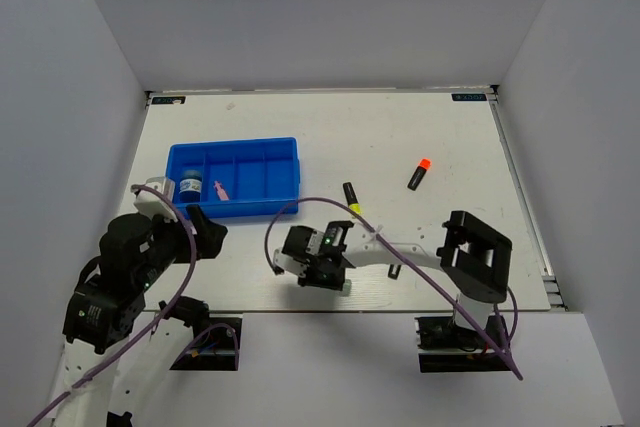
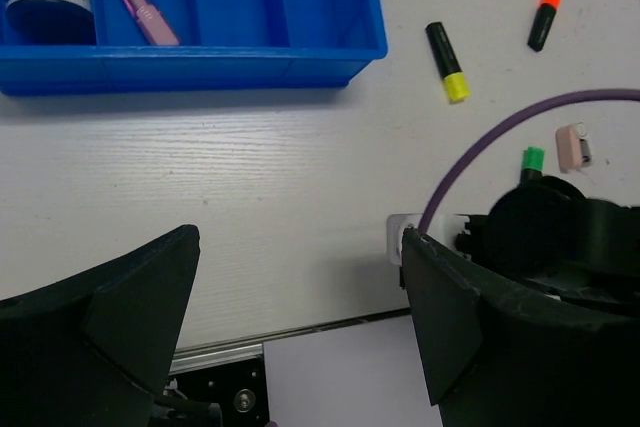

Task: Sort the stationery into containers
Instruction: Pick up the stationery from the corner of the board, then place the stationery in the storage box.

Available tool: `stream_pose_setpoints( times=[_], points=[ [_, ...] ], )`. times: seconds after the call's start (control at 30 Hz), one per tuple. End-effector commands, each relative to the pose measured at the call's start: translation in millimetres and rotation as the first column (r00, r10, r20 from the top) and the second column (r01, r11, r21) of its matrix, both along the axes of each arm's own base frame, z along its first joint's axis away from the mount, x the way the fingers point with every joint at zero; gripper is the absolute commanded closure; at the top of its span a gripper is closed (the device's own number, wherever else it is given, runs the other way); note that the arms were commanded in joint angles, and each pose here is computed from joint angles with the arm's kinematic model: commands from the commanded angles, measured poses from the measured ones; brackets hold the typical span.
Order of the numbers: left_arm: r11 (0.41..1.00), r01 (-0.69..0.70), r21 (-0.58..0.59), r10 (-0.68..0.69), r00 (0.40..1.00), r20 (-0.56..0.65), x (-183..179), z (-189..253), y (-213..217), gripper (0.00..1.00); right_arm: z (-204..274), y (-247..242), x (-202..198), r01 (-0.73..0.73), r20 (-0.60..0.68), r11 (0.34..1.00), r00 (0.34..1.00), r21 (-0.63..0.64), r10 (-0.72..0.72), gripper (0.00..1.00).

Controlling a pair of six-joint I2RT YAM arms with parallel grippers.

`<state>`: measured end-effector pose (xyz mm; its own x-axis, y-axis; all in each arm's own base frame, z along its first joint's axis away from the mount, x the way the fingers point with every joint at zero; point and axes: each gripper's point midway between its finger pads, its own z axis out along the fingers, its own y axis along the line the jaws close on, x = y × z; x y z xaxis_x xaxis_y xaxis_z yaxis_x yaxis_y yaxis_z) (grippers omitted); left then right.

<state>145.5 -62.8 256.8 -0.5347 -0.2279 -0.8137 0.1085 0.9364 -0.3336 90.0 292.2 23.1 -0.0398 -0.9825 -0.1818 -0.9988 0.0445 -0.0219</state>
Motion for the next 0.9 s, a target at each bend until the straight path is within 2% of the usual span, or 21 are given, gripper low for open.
stream_pose_setpoints(
  times=[0.0, 0.1, 0.13, 0.17, 0.3, 0.37, 0.4, 0.43, 0.47, 0.53, 0.57, 0.7, 0.73, 0.8, 0.87],
  points=[
    [0.998, 0.036, -0.05, -0.033, 0.998, 0.048, -2.1, 25.8, -8.5, 0.09, 71.1, 58.1, 33.2, -0.049, 0.103, 0.983, 0.994, 0.176, 0.031, 1.0],
    [0.995, 0.055, -0.083, -0.045, 0.993, 0.113, -4.0, 47.1, -11.8, 0.1, 85.4, 78.5, 52.8, -0.035, 0.137, 0.979, 0.991, 0.201, 0.007, 1.0],
    [0.994, 0.056, -0.092, -0.043, 0.989, 0.143, -5.2, 57.2, -11.2, 0.1, 117.9, 103.2, 65.8, -0.028, 0.17, 0.957, 0.985, 0.29, -0.022, 1.0],
    [0.993, 0.067, -0.1, -0.05, 0.984, 0.169, -5.8, 64.3, -12.7, 0.1, 110.0, 111.5, 70.3, -0.01, 0.154, 0.959, 0.987, 0.283, -0.035, 1.0],
    [0.987, 0.104, -0.119, -0.072, 0.967, 0.244, -8.5, 91.1, -16.6, 0.11, 146.3, 163.0, 108.4, 0.045, 0.142, 0.889, 0.982, 0.455, -0.122, 1.0],
    [0.984, 0.124, -0.131, -0.083, 0.957, 0.277, -9.2, 101.9, -19.5, 0.11, 168.8, 193.5, 125.0, 0.064, 0.13, 0.832, 0.978, 0.55, -0.162, 1.0],
    [0.982, 0.134, -0.137, -0.09, 0.953, 0.289, -10.1, 104.6, -21.0, 0.11, 157.2, 195.9, 143.6, 0.104, 0.119, 0.833, 0.973, 0.543, -0.199, 1.0],
    [0.98, 0.144, -0.14, -0.094, 0.945, 0.314, -11.1, 110.0, -21.7, 0.11, 160.8, 203.9, 145.1, 0.123, 0.085, 0.814, 0.975, 0.567, -0.207, 1.0],
    [0.979, 0.147, -0.144, -0.091, 0.938, 0.335, -11.4, 115.7, -21.6, 0.11, 179.5, 224.6, 159.5, 0.128, 0.081, 0.754, 0.969, 0.645, -0.234, 1.0],
    [0.977, 0.155, -0.148, -0.095, 0.932, 0.349, -12.0, 120.1, -22.5, 0.11, 179.1, 229.5, 184.7, 0.192, 0.039, 0.701, 0.953, 0.687, -0.299, 1.0],
    [0.977, 0.155, -0.148, -0.095, 0.931, 0.353, -12.3, 121.6, -22.4, 0.11, 187.8, 245.1, 200.1, 0.203, 0.016, 0.625, 0.945, 0.754, -0.325, 1.0],
    [0.974, 0.167, -0.153, -0.107, 0.934, 0.34, -11.7, 118.9, -25.6, 0.11, 197.8, 269.0, 225.1, 0.22, -0.054, 0.507, 0.945, 0.833, -0.321, 1.0],
    [0.974, 0.165, -0.155, -0.105, 0.936, 0.335, -11.9, 116.0, -25.4, 0.11, 181.8, 274.3, 235.1, 0.256, -0.087, 0.495, 0.937, 0.83, -0.338, 1.0],
    [0.975, 0.16, -0.156, -0.1, 0.937, 0.336, -10.7, 113.5, -25.0, 0.11, 193.8, 287.1, 241.2, 0.271, -0.135, 0.417, 0.935, 0.867, -0.328, 1.0],
    [0.975, 0.157, -0.157, -0.096, 0.936, 0.34, -12.5, 112.4, -23.6, 0.11, 183.4, 289.0, 253.6, 0.318, -0.184, 0.384, 0.92, 0.867, -0.345, 1.0]
  ],
)
